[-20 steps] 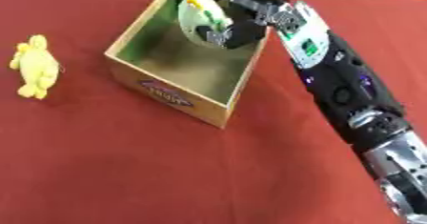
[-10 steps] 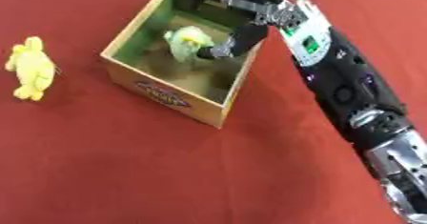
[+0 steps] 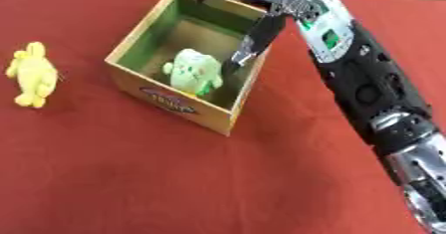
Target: Pick up objects on the table and place them in the box.
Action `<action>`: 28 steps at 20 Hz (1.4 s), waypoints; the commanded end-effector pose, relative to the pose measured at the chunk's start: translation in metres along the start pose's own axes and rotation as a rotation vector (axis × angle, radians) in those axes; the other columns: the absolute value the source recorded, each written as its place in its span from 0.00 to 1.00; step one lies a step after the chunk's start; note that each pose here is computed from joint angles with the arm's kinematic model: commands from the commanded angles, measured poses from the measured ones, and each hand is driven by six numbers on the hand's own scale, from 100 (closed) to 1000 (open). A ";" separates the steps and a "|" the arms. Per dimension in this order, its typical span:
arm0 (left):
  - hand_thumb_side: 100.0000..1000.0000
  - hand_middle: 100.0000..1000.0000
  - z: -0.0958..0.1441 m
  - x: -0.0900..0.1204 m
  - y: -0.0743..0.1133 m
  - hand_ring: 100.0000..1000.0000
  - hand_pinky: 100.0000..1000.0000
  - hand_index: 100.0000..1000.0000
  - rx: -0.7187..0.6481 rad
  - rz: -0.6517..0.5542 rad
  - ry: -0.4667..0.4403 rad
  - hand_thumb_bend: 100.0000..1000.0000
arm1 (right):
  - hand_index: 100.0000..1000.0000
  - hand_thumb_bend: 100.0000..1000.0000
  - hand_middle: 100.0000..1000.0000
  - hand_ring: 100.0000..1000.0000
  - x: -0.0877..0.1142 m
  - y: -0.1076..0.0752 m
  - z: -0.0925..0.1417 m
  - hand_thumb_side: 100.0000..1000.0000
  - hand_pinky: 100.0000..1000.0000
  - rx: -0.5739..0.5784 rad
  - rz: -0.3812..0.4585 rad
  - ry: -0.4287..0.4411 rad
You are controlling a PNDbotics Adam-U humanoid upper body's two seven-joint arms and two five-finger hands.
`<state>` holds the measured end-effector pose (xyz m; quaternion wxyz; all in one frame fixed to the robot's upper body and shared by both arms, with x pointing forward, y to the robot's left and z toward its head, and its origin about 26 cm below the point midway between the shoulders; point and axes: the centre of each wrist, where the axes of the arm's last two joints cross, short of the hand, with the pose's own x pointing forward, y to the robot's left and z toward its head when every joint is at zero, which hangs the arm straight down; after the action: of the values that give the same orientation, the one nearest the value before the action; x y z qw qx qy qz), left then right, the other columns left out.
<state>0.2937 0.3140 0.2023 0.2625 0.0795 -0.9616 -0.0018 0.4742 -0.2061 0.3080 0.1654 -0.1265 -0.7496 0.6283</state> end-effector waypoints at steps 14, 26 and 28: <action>0.47 0.70 -0.021 0.017 0.025 0.63 0.48 0.69 0.003 -0.195 -0.037 0.00 | 0.93 0.42 0.60 0.94 0.031 -0.048 0.109 0.93 0.89 -0.374 0.098 -0.072; 0.33 0.73 -0.071 0.044 0.059 0.65 0.50 0.79 -0.167 -0.585 -0.140 0.00 | 0.93 0.37 0.57 0.93 0.072 0.000 0.143 0.89 0.90 -0.587 -0.116 -0.079; 0.34 0.74 -0.077 0.047 0.061 0.66 0.52 0.82 -0.194 -0.643 -0.142 0.00 | 0.93 0.37 0.56 0.93 0.081 0.007 0.149 0.89 0.90 -0.622 -0.154 -0.076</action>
<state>0.2869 0.3665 0.2798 0.2049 0.3279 -0.9082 -0.1600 0.3493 -0.3049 0.2665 0.1612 -0.0842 -0.9129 0.3656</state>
